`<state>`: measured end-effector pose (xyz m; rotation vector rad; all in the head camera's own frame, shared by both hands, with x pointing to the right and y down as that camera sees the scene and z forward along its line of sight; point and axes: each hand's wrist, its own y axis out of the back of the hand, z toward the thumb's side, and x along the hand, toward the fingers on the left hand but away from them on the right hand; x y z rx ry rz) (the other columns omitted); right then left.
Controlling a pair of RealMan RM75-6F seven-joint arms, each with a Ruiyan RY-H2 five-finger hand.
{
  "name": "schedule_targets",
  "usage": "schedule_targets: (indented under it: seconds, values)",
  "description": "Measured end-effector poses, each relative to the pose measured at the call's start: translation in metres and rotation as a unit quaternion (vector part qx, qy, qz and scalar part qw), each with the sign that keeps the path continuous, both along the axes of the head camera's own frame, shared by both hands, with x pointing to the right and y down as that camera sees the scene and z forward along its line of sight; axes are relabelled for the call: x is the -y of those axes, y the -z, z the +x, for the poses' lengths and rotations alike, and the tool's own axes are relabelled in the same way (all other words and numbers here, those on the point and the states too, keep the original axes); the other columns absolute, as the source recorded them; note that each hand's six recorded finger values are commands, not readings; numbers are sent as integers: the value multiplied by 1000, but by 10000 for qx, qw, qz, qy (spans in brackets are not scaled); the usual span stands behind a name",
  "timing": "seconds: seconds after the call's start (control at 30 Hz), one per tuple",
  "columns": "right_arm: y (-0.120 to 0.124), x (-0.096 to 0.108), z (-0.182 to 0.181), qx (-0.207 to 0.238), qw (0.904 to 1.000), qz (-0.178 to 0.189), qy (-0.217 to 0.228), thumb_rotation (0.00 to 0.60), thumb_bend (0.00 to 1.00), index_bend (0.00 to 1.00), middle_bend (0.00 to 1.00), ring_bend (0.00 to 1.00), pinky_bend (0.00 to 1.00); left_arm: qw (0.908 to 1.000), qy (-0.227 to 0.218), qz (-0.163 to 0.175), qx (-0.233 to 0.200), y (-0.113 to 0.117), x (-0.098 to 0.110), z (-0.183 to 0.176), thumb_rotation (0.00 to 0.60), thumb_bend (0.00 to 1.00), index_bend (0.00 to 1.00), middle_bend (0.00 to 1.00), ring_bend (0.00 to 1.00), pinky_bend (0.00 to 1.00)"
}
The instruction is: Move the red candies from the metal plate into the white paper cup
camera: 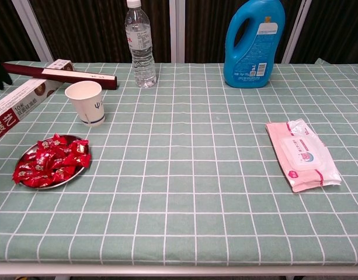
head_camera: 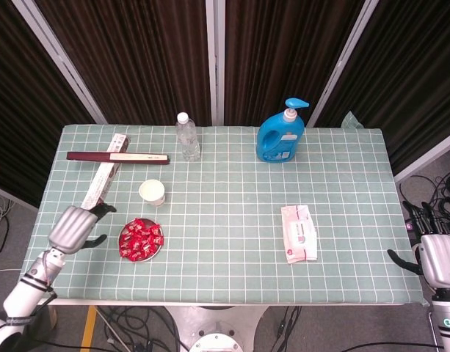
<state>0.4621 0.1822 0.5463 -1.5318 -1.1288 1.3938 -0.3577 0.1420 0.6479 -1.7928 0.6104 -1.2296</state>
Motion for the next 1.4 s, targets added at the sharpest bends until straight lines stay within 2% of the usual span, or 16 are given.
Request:
schedule_targets:
  seconds: [0.17,0.33,0.43,0.6,0.97,1.17,1.4]
  values:
    - [1,1,1,-46,10000,-3,-40,600,90,15,137,0,187,9978,-500,-439,37,-27,-9,31,600,220,364,448,819,1000]
    - [-1,2,0,-59,10000,-43,-35,600,90,15,138,0,189,9944,-698,-768,182,-49,-22,49,600,218,365,448,825,1000]
    - [-2,2,0,-54,10000,-42,-39,600,90,15,138,0,194,9929,-766,-849,338,-59,-26,52,600,218,366,451,826,1000]
    - [-2,1,2,-63,9999,-54,-66,600,90,15,137,0,198,9915,-678,-1008,473,-70,-30,52,600,218,386,466,834,1000]
    - [-3,0,5,-52,9999,-72,-99,600,90,15,138,0,216,9911,-598,-1070,522,-81,-26,57,600,236,463,534,862,1000]
    - [-3,0,6,-48,9999,-80,-119,600,90,15,137,0,234,9909,-559,-1104,521,-87,-24,57,600,316,566,603,888,1000]
    - [-4,-1,7,-38,9998,-105,-143,600,90,15,138,0,242,9909,-408,-1245,318,-92,-22,59,600,379,629,688,909,1000]
